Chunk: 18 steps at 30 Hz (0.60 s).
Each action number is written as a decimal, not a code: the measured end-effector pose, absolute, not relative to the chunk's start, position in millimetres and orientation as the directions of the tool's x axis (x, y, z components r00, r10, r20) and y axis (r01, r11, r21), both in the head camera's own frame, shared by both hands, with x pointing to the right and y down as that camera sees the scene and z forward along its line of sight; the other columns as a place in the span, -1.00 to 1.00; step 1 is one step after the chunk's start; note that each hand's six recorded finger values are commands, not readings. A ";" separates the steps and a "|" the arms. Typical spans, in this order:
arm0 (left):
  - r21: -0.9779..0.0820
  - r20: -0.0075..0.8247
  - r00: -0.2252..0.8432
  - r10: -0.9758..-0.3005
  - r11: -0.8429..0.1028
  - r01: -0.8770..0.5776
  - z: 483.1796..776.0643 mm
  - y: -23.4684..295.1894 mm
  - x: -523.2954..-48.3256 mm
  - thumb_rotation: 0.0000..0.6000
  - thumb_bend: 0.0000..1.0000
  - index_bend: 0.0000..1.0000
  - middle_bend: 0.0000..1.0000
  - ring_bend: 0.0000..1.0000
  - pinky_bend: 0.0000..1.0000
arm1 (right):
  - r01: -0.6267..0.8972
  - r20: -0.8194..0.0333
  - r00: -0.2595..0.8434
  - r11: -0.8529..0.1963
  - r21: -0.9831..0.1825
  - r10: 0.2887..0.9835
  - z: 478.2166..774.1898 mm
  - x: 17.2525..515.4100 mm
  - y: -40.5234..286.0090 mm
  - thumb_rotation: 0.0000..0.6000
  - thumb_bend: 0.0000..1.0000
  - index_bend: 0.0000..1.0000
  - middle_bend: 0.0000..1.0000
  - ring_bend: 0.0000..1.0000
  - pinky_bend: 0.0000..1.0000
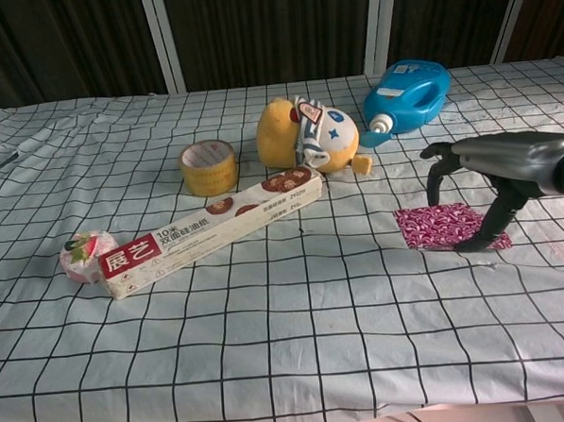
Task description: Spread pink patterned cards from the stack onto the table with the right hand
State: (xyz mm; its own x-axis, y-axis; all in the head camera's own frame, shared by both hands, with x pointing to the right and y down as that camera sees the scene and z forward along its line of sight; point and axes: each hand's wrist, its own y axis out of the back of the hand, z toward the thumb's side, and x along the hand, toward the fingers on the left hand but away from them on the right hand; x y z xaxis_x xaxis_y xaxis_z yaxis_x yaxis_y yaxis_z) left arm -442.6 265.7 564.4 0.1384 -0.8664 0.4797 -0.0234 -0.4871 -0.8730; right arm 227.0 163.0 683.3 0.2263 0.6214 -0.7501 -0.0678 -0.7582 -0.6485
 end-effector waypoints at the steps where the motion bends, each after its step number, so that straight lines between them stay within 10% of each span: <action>1: -0.873 0.480 0.138 -0.866 -0.487 -0.023 564.4 265.8 -442.7 1.00 -0.16 -1.00 -0.97 -1.00 -0.97 | -0.078 -0.751 0.247 -0.760 -0.646 0.613 680.9 223.7 169.2 1.00 -0.70 0.12 -1.00 -1.00 -1.00; 11: -0.873 0.479 0.136 -0.867 -0.487 -0.025 563.8 265.9 -443.4 1.00 -0.16 -1.00 -0.97 -1.00 -0.97 | -0.204 -0.769 0.325 -0.753 -0.626 0.551 691.6 202.1 214.6 1.00 -0.70 0.00 -1.00 -1.00 -1.00; 18: -0.873 0.479 0.133 -0.868 -0.487 -0.028 563.2 265.6 -445.0 1.00 -0.16 -1.00 -0.97 -1.00 -0.97 | -0.239 -0.776 0.327 -0.747 -0.620 0.539 698.0 201.0 223.2 1.00 -0.70 -0.47 -1.00 -1.00 -1.00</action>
